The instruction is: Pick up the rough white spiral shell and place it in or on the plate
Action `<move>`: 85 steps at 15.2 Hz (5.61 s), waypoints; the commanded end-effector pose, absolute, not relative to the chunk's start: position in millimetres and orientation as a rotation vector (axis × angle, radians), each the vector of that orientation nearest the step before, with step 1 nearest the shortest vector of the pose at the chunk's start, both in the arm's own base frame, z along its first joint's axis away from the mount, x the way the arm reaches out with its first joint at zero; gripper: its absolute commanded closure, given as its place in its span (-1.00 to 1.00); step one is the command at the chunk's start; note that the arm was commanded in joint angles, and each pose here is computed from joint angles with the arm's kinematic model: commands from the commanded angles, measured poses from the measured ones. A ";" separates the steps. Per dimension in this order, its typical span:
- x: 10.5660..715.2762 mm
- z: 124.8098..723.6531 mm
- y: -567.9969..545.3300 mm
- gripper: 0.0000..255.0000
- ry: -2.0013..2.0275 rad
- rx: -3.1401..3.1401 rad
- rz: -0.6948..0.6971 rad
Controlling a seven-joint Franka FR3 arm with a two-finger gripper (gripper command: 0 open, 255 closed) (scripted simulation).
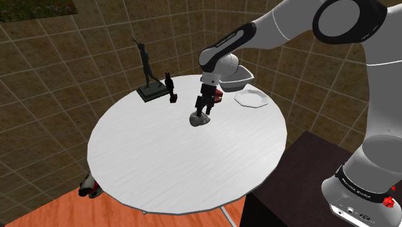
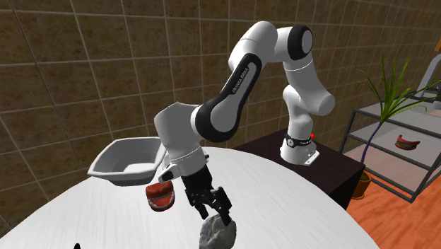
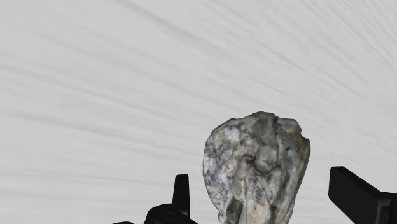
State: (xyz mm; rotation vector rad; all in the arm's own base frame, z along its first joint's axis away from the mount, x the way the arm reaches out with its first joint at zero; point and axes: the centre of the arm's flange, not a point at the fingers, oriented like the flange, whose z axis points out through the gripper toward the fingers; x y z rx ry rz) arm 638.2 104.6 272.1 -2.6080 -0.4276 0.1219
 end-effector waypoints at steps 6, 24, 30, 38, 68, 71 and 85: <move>638.3 270.6 105.1 -1.00 -0.428 -2.608 0.121; 638.3 312.8 105.1 1.00 -0.428 -2.608 0.121; 638.3 344.5 105.1 1.00 -0.428 -2.608 0.121; 632.8 357.4 65.4 -1.00 -0.427 -2.609 0.121; 614.9 269.9 138.2 1.00 -1.449 -2.267 0.370; 615.0 280.4 137.9 1.00 -1.449 -2.267 0.370; 615.0 354.3 137.8 1.00 -1.449 -2.267 0.370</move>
